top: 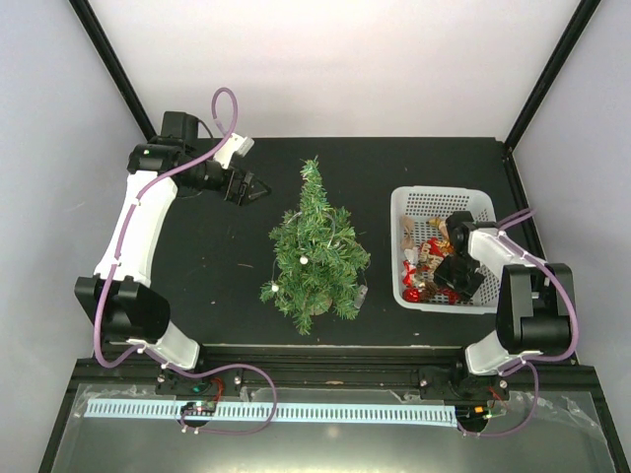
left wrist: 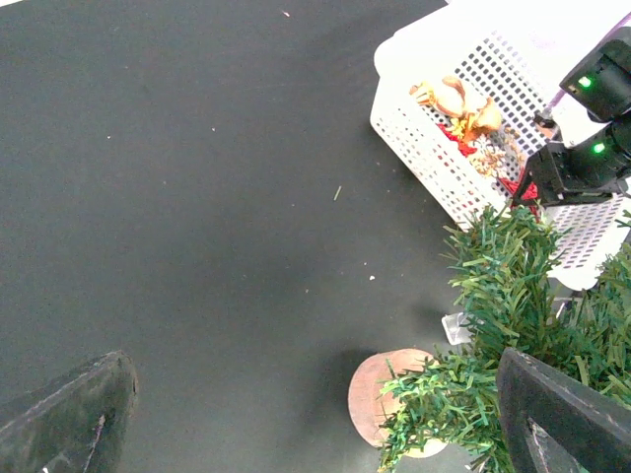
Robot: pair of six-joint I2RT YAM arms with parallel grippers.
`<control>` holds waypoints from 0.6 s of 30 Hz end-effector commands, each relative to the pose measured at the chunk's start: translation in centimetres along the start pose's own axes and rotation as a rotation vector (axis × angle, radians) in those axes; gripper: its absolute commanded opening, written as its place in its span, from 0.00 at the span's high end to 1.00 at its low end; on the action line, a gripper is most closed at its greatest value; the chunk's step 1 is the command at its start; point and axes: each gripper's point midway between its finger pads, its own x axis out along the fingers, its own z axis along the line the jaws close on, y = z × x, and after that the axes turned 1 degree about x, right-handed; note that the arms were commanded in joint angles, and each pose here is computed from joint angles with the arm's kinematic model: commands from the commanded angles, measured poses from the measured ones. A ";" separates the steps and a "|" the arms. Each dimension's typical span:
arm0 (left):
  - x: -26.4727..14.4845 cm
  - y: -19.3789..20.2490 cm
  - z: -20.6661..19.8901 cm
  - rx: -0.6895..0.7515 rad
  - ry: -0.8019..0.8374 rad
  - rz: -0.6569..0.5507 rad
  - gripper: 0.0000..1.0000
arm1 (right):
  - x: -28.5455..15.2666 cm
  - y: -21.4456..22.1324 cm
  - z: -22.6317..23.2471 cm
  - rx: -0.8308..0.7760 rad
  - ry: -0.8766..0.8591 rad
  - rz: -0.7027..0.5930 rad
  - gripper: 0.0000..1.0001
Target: Decorate the small christmas tree
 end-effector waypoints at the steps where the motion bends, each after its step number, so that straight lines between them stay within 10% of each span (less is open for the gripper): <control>1: -0.3 -0.6 -1.0 0.013 0.027 -0.028 0.01 | -0.8 -1.5 1.2 0.014 -0.056 -0.057 0.50; 14: -0.3 -0.8 -1.1 0.009 0.036 -0.035 0.01 | -1.5 -2.0 1.4 -0.011 -0.067 -0.081 0.65; 18: -0.3 -0.6 -1.1 0.007 0.038 -0.033 0.01 | -1.1 -1.7 1.4 -0.027 -0.054 -0.050 0.41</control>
